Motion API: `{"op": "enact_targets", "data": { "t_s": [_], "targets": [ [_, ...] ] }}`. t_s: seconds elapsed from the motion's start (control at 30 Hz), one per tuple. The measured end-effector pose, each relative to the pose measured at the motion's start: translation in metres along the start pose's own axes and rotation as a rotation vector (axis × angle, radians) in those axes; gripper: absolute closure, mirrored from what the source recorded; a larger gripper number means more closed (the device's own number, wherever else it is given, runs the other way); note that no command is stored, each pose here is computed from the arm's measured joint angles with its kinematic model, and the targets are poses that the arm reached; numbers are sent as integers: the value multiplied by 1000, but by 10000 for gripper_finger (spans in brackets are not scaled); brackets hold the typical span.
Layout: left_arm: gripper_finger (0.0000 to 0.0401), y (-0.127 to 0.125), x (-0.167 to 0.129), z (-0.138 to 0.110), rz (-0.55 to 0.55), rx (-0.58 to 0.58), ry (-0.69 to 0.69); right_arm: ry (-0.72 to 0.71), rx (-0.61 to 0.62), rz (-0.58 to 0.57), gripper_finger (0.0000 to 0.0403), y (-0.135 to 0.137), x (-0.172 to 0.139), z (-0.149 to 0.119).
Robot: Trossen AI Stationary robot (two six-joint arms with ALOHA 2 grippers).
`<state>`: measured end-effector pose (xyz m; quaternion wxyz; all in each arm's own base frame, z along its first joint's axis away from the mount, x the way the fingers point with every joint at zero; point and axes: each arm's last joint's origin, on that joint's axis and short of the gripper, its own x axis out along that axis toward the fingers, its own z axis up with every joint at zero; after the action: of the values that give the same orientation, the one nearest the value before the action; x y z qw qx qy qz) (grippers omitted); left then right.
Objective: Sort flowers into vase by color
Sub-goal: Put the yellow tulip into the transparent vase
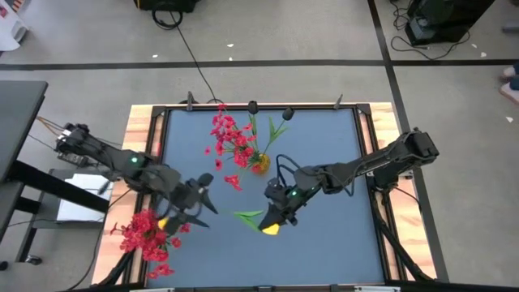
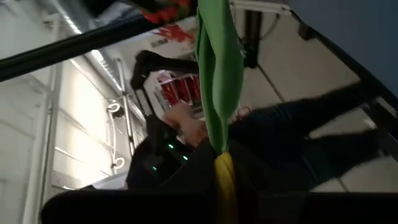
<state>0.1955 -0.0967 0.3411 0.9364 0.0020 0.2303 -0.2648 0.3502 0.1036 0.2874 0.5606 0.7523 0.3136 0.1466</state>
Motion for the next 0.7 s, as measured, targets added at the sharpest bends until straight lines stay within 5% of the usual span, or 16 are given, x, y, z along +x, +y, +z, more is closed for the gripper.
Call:
{"op": "enact_targets", "data": {
  "t_s": [0.33, 0.7],
  "targets": [
    [188, 12, 19, -4, 249, 38, 47, -27, -82, 31, 364, 3, 0, 0],
    [203, 12, 24, -4, 252, 96, 48, -24, -124, 32, 364, 5, -3, 6]
  ]
}}
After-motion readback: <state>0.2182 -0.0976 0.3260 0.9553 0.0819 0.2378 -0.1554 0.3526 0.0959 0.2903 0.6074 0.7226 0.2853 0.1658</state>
